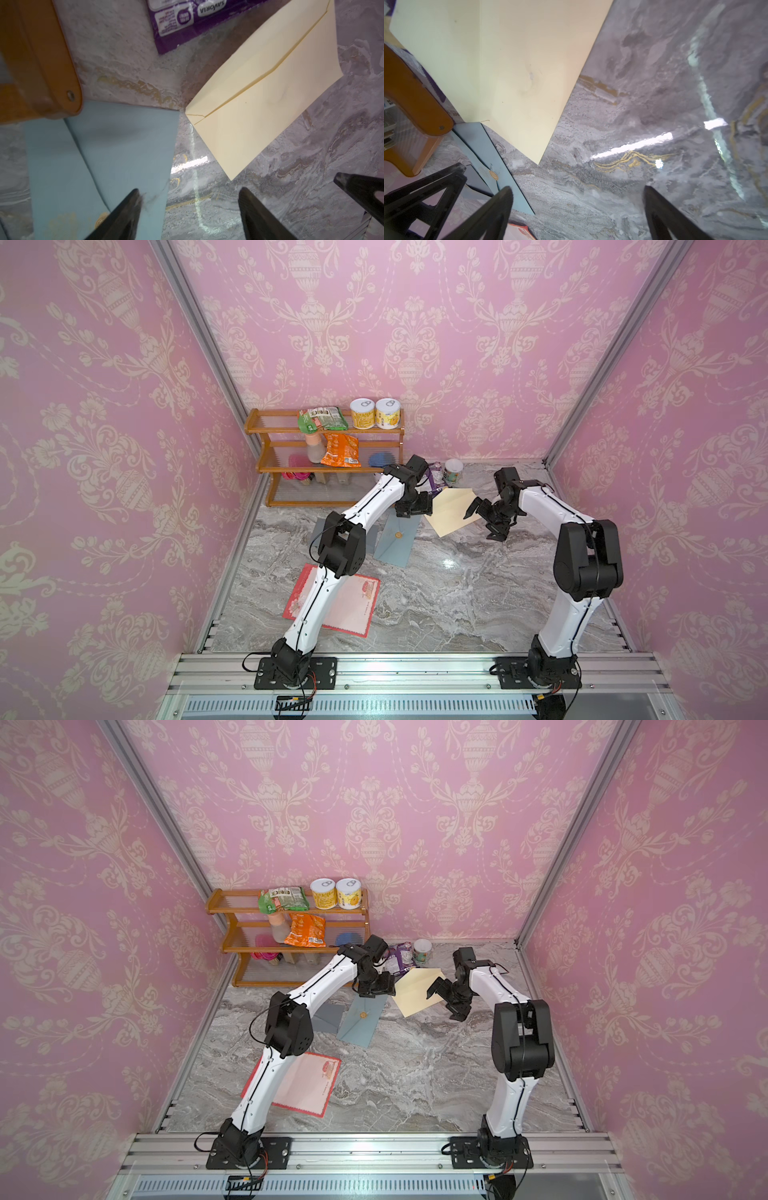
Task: Fold the letter paper in half and place it into the envelope
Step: Move the letter paper to the center of the board.
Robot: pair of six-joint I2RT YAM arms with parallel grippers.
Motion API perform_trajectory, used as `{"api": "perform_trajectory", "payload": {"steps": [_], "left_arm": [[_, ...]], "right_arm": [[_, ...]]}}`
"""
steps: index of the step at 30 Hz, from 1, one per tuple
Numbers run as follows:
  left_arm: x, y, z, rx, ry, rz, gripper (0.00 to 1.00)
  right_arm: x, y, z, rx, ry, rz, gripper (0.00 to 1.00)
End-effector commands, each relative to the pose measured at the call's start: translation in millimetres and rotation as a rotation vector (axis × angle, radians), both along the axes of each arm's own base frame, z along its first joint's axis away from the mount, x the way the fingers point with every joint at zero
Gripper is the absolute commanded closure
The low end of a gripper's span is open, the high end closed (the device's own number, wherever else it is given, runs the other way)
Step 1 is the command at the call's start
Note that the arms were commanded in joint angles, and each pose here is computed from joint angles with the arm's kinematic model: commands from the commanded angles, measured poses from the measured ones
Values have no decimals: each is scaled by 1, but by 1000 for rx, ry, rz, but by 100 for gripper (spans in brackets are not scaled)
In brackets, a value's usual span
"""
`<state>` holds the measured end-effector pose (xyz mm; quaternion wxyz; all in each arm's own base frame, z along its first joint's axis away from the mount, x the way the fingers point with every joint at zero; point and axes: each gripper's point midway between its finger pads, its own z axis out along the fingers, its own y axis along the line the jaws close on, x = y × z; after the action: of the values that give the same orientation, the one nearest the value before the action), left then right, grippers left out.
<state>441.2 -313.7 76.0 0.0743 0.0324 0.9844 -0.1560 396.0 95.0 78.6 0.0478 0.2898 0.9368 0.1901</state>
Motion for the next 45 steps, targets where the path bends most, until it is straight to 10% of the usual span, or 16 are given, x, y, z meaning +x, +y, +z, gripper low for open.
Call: {"api": "perform_trajectory", "payload": {"steps": [1, 3, 17, 45], "left_arm": [[-29, 37, 54, 73, -87, -23, 20], [-57, 61, 55, 113, -66, 18, 1], [-227, 182, 9, 260, 103, 238, 1], [-232, 187, -67, 374, 233, 281, 6]], "right_arm": [[-25, 33, 17, 16, -10, 88, 0], [-35, 49, 17, 21, -8, 125, 0], [-85, 135, -10, 66, 54, 343, 0], [-91, 143, -16, 71, 65, 362, 0]]}}
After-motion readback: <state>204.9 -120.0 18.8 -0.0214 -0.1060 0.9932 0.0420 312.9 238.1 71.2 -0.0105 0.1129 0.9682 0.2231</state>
